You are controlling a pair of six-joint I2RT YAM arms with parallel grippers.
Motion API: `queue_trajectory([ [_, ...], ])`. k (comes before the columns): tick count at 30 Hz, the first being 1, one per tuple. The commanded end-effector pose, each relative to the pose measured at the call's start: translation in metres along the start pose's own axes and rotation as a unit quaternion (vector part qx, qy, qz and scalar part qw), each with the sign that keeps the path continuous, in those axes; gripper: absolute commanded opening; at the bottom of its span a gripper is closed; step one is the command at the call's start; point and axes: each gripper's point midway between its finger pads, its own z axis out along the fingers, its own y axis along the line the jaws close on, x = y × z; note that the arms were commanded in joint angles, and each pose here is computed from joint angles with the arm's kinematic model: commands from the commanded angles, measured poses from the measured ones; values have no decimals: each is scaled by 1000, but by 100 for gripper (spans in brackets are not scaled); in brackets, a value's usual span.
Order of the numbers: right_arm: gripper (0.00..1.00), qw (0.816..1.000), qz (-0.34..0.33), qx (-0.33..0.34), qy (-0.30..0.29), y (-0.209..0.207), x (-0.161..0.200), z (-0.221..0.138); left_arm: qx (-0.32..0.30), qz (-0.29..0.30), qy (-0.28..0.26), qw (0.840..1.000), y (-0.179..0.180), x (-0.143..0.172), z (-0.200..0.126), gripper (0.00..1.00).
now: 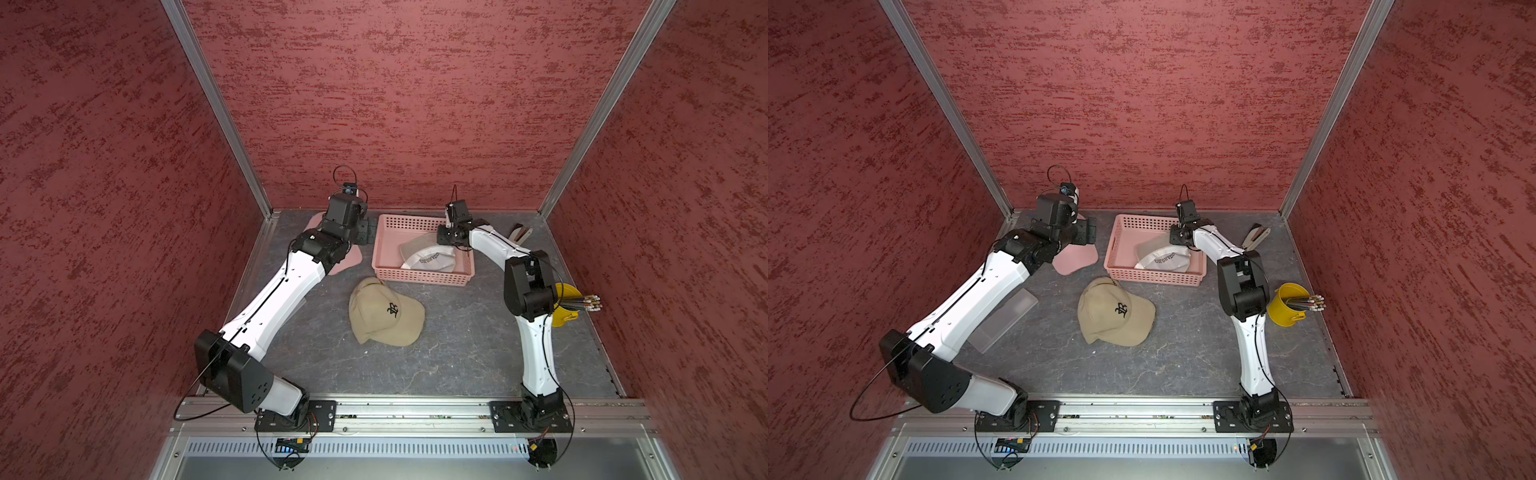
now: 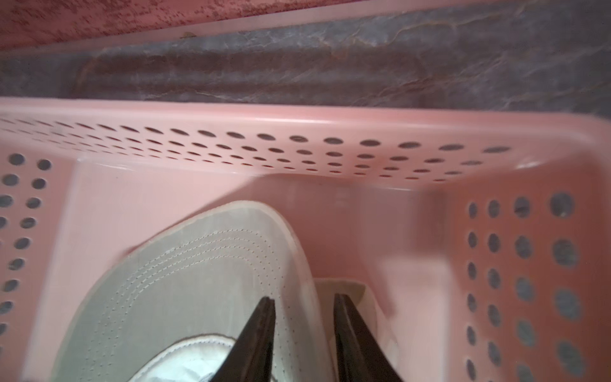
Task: Turn the baseball cap inside out
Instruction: Pick up the baseball cap from the basket.
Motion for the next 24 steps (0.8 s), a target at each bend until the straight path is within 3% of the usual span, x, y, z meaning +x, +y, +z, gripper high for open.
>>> queue_trajectory([
  [1, 29, 999, 8, -44, -12, 14, -7, -11, -1, 1, -17, 1000, 0, -11, -5, 92],
  [6, 44, 999, 0, -42, -8, 13, -8, -15, -2, 1, -21, 1000, 2, -14, -9, 92],
  [10, 46, 999, -6, -34, 21, 10, 3, -7, -2, 1, -24, 1000, 4, -16, -12, 92],
  [15, 31, 998, -1, -52, 28, 14, 10, 0, 1, -2, -30, 1000, 5, -20, -18, 92],
  [24, 0, 995, -13, -94, -10, 28, -2, -12, 8, -3, -37, 999, 7, -28, -27, 92],
])
